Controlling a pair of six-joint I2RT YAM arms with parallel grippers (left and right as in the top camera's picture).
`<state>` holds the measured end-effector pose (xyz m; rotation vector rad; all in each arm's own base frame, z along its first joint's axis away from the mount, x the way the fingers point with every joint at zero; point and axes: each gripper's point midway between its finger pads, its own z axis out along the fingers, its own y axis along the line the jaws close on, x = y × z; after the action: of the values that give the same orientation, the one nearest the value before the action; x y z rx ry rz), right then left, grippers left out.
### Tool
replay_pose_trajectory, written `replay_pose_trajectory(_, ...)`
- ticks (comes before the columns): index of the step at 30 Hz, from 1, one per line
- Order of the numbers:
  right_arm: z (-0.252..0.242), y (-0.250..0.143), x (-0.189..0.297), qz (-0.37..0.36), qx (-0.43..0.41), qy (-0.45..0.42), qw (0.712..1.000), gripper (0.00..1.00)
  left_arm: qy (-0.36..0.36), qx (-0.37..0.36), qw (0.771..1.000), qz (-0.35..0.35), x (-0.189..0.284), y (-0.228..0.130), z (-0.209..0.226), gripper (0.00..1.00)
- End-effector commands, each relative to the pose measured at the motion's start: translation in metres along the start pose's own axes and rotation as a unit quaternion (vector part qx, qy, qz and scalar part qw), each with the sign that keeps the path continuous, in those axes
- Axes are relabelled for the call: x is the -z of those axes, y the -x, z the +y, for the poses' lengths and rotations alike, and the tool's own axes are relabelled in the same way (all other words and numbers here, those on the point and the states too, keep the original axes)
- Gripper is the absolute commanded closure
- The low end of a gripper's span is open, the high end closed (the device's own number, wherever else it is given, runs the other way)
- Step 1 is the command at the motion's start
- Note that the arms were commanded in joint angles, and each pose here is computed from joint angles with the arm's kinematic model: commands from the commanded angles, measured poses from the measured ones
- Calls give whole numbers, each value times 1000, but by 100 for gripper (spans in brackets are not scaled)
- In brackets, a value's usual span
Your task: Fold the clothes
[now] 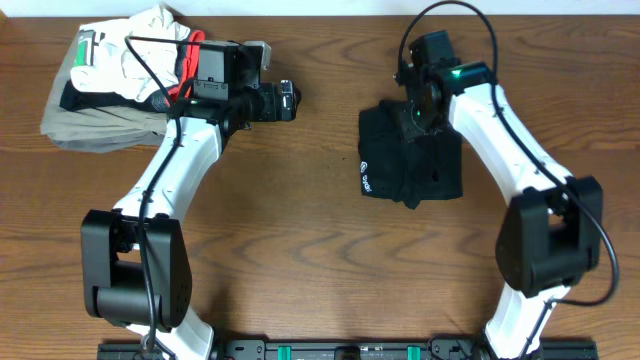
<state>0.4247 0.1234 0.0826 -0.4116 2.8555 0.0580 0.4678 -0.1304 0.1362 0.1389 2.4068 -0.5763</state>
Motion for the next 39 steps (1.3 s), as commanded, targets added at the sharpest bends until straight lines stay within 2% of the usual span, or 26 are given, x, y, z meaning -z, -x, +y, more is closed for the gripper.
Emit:
replay_pose_trajectory(1,-4,-9,-16,26,5,-16,1000,63,2,0,1000,-7,4,5,-1,2)
replay_pose_trajectory(5,-6,-6,-14,21,-4,-17,1000,98,2,-2,1000,-7,4,5,-1,2)
replay_pose_trajectory(6,-7,-5,-12,19,-7,-17,1000,99,2,-2,1000,-7,4,5,-1,2)
replay_pose_trajectory(15,-36,1,37,11,-62,-26,998,99,18,-1,1000,-10,4,6,5,2)
replay_pose_trajectory(23,-87,-37,42,73,-154,-32,985,99,19,-4,1000,-10,4,6,5,2)
replay_pose_trajectory(32,-106,-68,22,104,-203,-3,974,99,31,-5,999,-12,4,7,9,2)
replay_pose_trajectory(34,-106,-77,11,113,-208,-1,972,90,31,-5,999,-12,4,7,9,2)
replay_pose_trajectory(36,-106,-88,-1,121,-220,-2,968,73,31,-5,999,-12,4,7,9,2)
replay_pose_trajectory(39,-113,-103,-19,125,-251,-5,960,69,32,-5,999,-12,4,7,9,2)
